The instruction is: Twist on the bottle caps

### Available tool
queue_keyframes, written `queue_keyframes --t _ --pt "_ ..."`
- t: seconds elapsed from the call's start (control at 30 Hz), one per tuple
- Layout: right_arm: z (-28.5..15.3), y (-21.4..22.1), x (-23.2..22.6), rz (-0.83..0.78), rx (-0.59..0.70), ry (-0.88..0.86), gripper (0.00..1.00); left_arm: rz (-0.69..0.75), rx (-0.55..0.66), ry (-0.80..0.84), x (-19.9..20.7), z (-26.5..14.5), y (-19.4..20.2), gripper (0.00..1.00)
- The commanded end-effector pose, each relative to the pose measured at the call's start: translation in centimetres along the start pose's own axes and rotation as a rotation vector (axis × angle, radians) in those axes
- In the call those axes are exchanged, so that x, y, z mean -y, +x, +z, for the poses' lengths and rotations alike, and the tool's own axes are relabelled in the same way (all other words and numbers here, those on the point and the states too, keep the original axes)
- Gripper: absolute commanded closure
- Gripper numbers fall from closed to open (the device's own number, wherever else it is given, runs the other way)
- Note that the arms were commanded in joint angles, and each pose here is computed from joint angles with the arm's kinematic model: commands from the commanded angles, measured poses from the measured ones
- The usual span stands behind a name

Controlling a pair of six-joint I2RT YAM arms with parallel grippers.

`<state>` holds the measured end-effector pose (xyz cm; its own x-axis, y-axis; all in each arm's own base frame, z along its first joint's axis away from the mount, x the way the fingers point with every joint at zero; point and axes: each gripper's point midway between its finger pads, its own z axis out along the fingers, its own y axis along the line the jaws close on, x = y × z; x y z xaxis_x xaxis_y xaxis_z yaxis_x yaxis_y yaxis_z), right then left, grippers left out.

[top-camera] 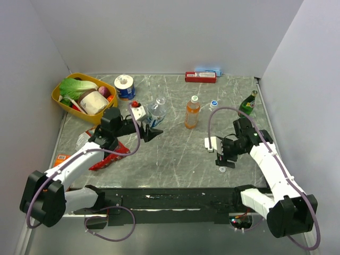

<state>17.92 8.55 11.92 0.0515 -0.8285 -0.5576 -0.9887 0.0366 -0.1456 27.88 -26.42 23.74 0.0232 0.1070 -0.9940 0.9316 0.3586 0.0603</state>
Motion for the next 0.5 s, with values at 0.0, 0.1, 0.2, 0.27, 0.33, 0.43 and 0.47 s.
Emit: queue_keyframes --t 0.0,0.1,0.2,0.27,0.33,0.43,0.47 --pt "-0.9 -1.3 3.9 -0.095 0.022 0.110 0.22 0.105 0.085 -0.028 0.1 -0.9 -2.5 0.99" --pt "-1.8 -3.7 6.1 0.043 0.098 0.140 0.22 0.098 0.081 -0.053 0.1 -1.3 -2.0 0.99" --pt "-1.9 -4.0 5.2 0.009 0.105 0.060 0.25 0.069 0.078 -0.077 0.0 -1.6 -1.4 0.99" --pt "-0.9 -1.8 2.4 -0.101 0.034 -0.032 0.28 0.061 0.076 -0.088 0.0 -1.7 -1.1 0.99" --pt "-0.6 -0.6 1.5 -0.197 -0.007 -0.017 0.32 0.055 0.050 -0.085 0.2 -1.8 -0.4 0.99" --pt "0.8 2.5 -0.2 -0.351 -0.093 -0.059 0.34 0.036 0.028 -0.082 0.2 -1.7 -0.3 0.99" --pt "1.4 3.3 -1.0 -0.358 -0.100 -0.089 0.35 0.032 0.024 -0.082 0.2 -1.7 -0.2 0.99"
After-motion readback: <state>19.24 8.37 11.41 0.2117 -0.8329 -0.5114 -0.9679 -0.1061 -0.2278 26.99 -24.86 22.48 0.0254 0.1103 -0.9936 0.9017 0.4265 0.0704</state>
